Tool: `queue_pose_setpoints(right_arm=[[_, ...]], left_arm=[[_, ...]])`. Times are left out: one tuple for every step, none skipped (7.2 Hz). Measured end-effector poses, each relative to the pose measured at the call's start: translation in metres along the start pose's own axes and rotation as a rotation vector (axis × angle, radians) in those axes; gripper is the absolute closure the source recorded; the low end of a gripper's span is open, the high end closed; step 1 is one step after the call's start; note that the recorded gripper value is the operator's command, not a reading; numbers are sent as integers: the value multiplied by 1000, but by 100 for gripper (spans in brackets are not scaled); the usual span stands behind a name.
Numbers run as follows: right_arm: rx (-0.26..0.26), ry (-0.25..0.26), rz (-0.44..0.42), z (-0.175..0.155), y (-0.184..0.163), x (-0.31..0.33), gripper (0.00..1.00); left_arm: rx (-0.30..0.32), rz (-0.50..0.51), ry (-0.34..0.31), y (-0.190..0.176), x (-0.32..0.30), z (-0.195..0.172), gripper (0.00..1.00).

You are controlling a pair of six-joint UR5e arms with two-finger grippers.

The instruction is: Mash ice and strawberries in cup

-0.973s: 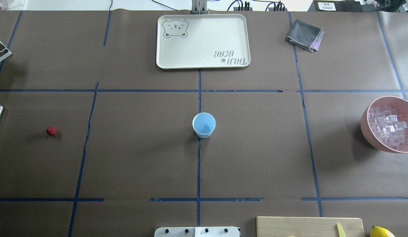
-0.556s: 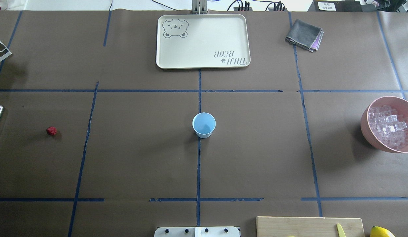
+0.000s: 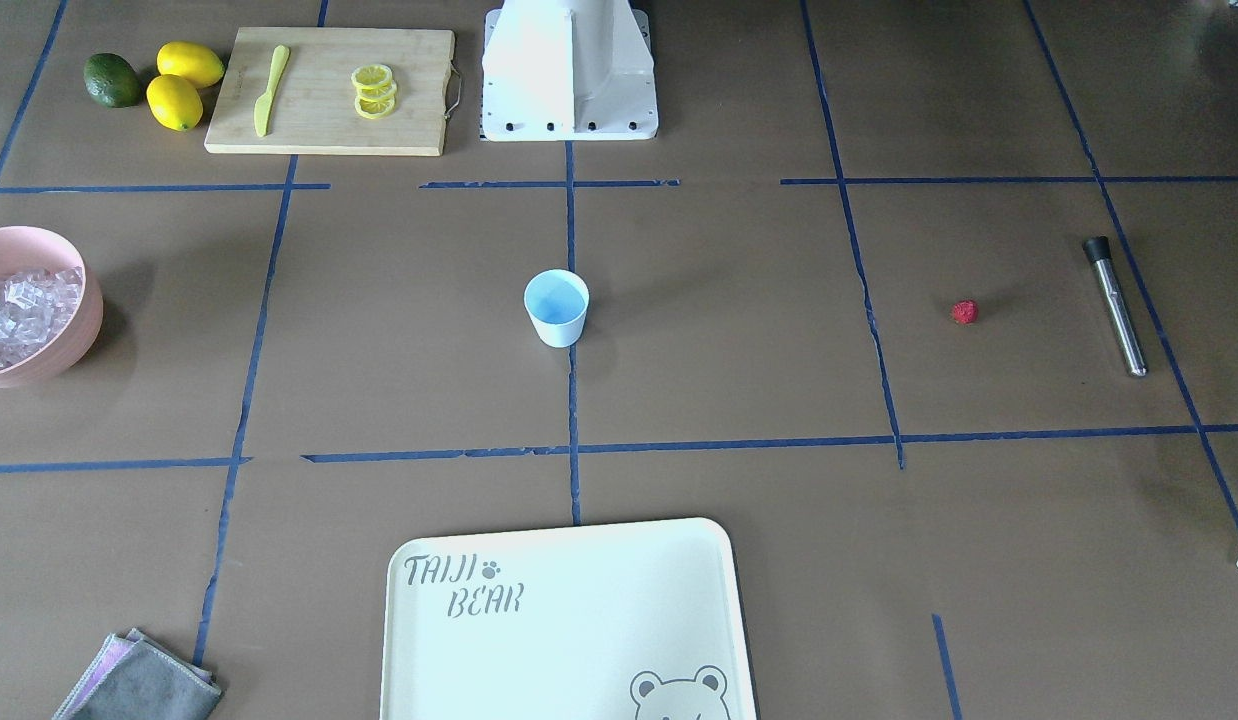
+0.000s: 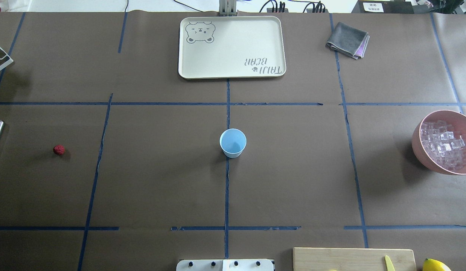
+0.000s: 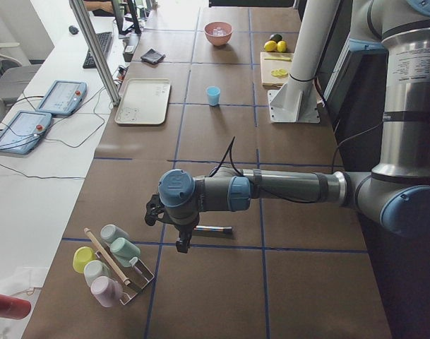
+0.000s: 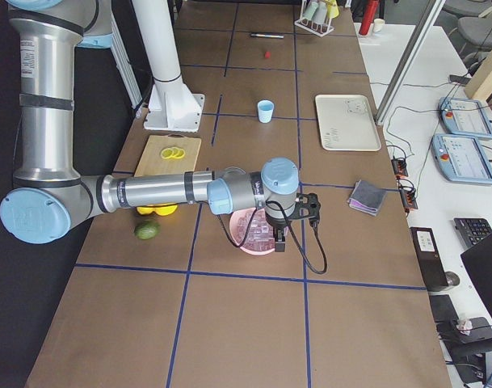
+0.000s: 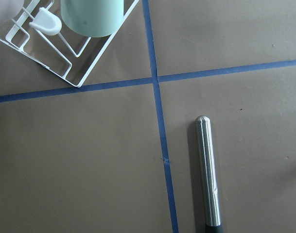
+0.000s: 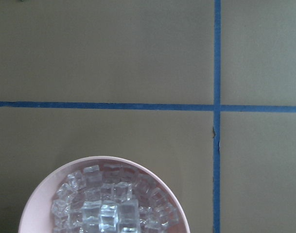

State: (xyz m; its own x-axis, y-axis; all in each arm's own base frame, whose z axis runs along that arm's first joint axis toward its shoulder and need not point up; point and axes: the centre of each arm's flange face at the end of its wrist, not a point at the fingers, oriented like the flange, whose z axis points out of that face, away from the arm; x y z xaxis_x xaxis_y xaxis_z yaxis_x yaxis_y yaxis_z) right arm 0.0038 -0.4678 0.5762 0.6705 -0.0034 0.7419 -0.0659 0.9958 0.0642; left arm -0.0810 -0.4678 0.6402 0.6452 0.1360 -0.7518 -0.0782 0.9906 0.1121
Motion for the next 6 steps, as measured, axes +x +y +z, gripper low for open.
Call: queue_pose_setpoints(right_arm=[[15, -5, 32, 9, 12, -15, 0], [44, -13, 59, 21, 24, -29, 1], [56, -20, 77, 33, 34, -40, 2], [55, -23, 87, 41, 39, -49, 2], [49, -19, 91, 46, 45, -58, 2], [42, -6, 90, 54, 51, -70, 4]], left_arm=[[0, -1, 0, 4, 1, 0, 0], [1, -1, 0, 8, 3, -1, 0], [2, -1, 0, 11, 4, -1, 0], [2, -2, 0, 13, 4, -1, 0], [2, -2, 0, 14, 4, -1, 0], [2, -2, 0, 14, 4, -1, 0]])
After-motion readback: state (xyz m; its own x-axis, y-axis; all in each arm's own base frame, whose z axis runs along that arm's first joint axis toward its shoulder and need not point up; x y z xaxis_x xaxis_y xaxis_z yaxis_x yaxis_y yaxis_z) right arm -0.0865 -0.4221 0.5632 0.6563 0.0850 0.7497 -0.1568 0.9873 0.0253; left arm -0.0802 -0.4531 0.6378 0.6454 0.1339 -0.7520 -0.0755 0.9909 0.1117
